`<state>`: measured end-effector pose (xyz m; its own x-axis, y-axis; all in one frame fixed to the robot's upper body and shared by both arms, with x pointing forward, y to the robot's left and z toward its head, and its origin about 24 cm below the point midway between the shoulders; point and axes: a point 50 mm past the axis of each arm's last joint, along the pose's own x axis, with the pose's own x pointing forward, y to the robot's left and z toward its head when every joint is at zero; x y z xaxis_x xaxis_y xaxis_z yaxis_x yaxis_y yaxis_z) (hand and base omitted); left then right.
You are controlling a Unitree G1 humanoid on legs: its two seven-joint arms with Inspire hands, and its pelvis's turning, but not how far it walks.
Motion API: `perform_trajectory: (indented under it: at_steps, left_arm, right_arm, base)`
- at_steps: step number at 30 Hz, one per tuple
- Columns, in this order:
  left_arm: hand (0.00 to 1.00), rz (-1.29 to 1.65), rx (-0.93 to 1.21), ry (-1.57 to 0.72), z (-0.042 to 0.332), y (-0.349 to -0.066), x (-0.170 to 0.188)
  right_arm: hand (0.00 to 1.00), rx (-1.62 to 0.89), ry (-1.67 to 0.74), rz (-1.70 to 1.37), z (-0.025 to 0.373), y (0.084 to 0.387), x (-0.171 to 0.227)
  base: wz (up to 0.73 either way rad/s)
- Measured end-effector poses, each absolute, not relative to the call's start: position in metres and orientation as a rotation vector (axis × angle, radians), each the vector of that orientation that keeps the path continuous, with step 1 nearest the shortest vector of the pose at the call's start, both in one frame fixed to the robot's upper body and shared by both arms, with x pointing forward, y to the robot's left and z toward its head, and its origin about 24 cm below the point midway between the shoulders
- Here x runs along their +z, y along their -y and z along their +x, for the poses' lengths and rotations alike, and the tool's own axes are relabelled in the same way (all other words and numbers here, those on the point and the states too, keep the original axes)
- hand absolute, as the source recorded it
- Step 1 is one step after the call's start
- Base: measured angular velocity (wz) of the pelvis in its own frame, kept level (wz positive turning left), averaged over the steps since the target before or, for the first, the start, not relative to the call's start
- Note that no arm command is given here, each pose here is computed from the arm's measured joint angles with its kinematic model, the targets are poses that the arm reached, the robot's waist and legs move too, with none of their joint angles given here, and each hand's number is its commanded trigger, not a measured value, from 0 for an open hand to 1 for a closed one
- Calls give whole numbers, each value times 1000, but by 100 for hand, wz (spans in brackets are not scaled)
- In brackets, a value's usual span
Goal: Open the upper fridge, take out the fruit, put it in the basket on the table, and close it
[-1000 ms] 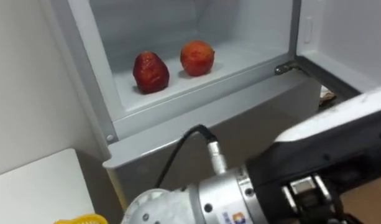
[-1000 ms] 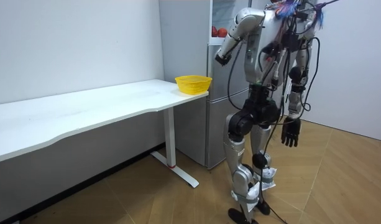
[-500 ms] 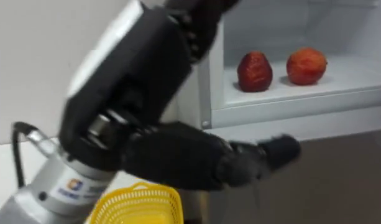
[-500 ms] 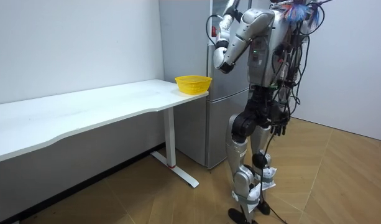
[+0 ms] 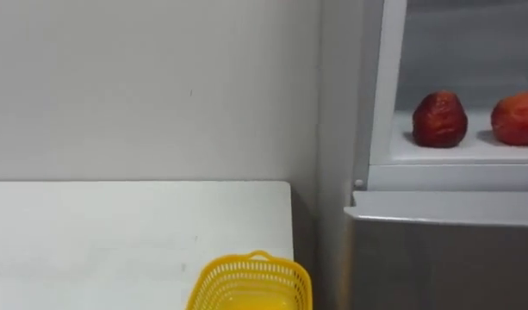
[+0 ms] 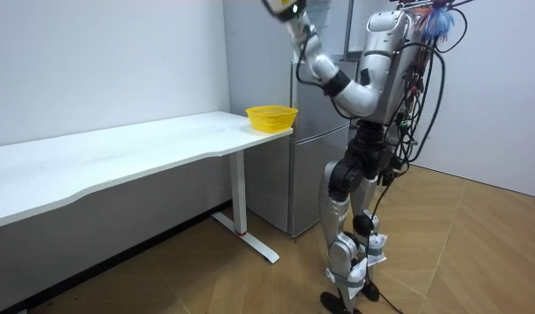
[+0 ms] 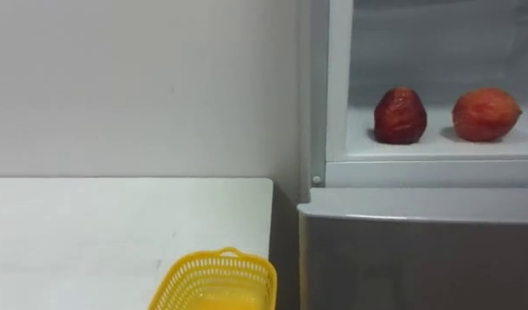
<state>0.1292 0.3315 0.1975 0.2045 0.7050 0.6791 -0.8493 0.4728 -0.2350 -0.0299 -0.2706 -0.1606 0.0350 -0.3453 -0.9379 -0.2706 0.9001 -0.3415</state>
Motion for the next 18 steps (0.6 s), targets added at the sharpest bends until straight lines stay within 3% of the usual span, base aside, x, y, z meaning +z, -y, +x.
perform_trajectory:
  at_steps: [4, 7, 11, 18]
  left_arm:
    - [0, -12, 1304, 368, 106, -374, 106]
    - [0, -178, 1488, 2, 75, -381, 23]
    - [0, -382, 1603, -428, 39, -352, -63]
    - [0, -270, 1379, -917, 2, -301, -128]
  right_arm:
    - [0, -64, -1570, -477, -30, 269, -161]
    - [0, -64, -1565, -474, -25, 269, -161]
    - [0, -49, -1583, -457, -19, 266, -163]
    - [0, 6, -1569, -447, -9, 263, -164]
  base:
    - [9]
    - [-6]
    - [0]
    - [0]
